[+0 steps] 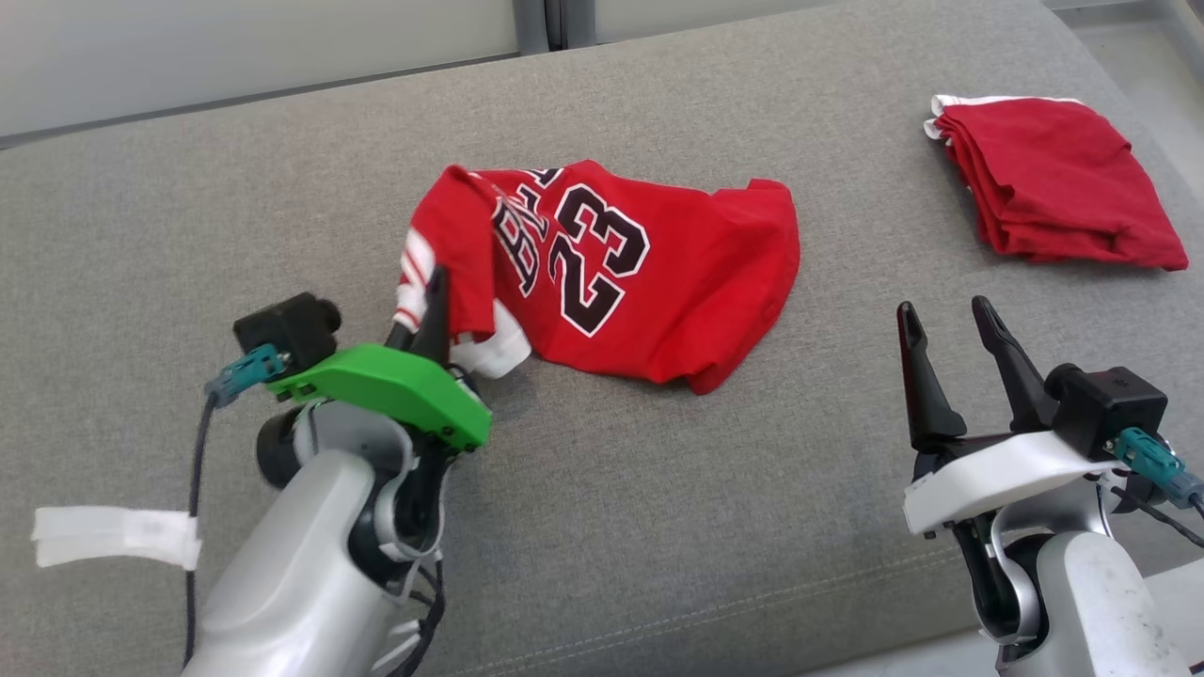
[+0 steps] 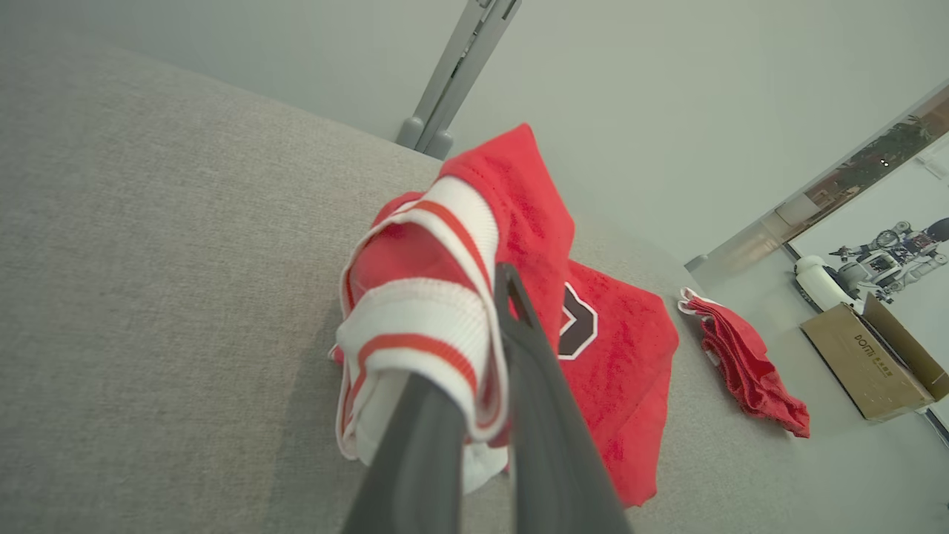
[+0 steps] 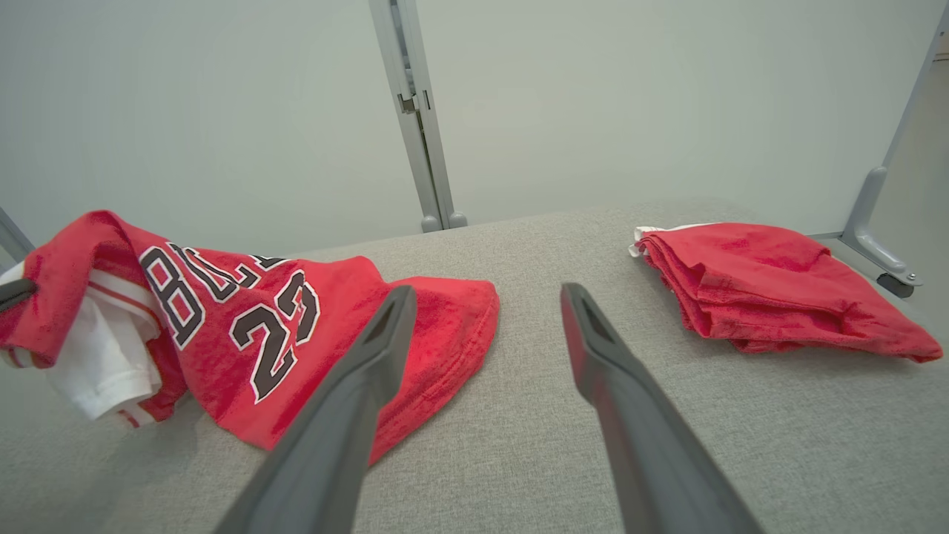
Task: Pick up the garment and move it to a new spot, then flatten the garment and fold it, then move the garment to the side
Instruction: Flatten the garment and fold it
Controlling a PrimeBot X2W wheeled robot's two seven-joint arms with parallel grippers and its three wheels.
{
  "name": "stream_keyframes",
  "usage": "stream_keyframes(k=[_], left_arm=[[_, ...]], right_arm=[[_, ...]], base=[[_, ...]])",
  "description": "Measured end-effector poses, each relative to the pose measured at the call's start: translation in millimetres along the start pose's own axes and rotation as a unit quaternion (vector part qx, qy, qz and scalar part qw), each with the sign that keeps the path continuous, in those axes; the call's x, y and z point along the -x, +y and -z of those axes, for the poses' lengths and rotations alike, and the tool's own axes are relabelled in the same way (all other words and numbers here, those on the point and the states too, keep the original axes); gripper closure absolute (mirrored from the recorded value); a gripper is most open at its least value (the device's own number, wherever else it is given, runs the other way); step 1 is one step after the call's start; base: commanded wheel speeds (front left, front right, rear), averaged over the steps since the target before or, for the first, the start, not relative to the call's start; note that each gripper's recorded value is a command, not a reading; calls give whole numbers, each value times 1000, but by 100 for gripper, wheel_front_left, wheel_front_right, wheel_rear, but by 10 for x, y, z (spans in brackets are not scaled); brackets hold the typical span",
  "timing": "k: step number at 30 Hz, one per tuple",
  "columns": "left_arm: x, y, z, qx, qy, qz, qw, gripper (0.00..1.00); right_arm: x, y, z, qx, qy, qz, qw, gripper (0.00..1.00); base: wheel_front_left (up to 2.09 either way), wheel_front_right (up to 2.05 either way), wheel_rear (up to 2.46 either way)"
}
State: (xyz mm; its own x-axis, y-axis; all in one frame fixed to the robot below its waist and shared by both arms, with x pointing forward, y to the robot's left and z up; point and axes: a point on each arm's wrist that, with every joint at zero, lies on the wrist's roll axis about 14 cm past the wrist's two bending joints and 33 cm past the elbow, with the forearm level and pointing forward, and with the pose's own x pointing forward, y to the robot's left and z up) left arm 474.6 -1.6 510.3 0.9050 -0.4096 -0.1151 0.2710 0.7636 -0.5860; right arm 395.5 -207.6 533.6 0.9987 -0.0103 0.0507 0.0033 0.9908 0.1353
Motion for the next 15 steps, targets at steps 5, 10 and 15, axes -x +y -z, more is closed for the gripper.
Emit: stream_keyframes(k=[5,10,15], left_arm=[[177,750,126,3,39,-93,995,100],[277,1325,180,-11,71,-158,985,100],[239,1615,176,-21,93,-188,977,100]], right_arm=[[-60,69,55,-1,7,-10,1000,0],[-148,133,94,-1,12,-21,1000,0],[-193,156,135,0,17,-25,1000,0]], base=[[0,0,0],[0,0,0],[0,0,0]])
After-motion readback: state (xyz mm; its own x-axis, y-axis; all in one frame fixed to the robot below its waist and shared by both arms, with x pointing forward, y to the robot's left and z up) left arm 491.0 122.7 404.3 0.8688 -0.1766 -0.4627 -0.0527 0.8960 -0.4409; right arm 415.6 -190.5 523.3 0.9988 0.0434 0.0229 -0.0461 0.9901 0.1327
